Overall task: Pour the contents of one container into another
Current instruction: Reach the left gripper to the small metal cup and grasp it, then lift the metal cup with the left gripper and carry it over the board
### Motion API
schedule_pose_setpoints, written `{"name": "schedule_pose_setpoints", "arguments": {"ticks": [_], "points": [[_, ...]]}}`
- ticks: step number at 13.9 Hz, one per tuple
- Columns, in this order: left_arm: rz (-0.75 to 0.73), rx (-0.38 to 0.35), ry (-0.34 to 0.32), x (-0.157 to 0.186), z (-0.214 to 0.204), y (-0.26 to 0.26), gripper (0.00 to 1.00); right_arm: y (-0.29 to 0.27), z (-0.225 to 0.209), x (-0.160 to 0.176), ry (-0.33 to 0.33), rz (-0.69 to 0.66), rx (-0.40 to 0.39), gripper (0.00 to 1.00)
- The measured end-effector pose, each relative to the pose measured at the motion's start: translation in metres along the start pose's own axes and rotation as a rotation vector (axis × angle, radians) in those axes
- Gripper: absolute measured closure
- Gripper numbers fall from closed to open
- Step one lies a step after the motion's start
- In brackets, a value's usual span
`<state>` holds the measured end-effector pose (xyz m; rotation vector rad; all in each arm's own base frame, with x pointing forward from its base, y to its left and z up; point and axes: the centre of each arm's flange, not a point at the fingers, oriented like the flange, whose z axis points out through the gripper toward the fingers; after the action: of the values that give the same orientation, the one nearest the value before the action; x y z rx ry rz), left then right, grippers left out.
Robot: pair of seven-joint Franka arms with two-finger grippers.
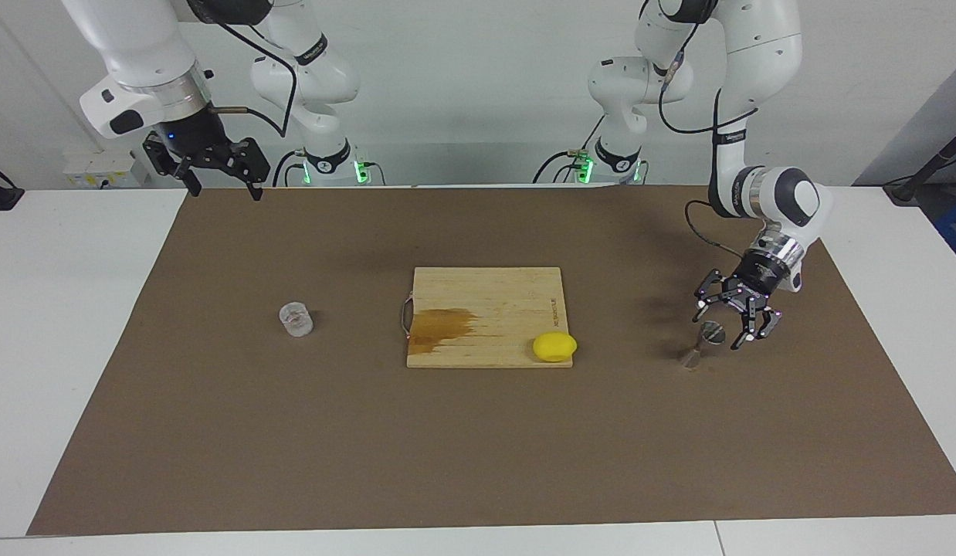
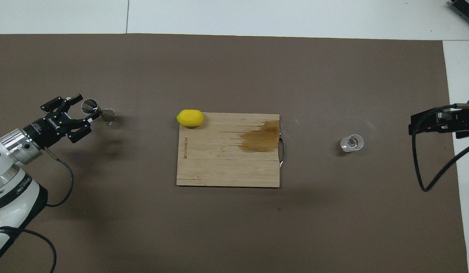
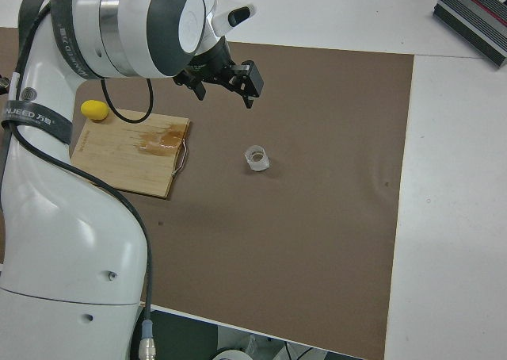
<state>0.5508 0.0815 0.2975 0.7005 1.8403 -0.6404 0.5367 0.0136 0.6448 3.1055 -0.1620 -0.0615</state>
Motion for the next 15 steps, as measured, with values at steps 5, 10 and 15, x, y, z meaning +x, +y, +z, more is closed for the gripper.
{"name": "schedule_pose_setpoints", "arguments": {"ticks": [5, 10, 15], "points": [[-0.002, -0.003, 0.009, 0.0056, -0.0007, -0.0017, 0.27, -0.0022, -0.0001, -0.0003, 0.000, -0.004, 0.000, 0.00], [-0.002, -0.003, 0.010, 0.0067, -0.0008, -0.0022, 0.34, 0.0010, -0.0001, 0.0002, 0.001, 0.002, 0.000, 0.00], [0.049, 0.000, 0.009, 0.0061, 0.0005, -0.0032, 0.49, 0.0018, -0.0009, 0.0010, 0.009, 0.003, 0.001, 0.00]]}}
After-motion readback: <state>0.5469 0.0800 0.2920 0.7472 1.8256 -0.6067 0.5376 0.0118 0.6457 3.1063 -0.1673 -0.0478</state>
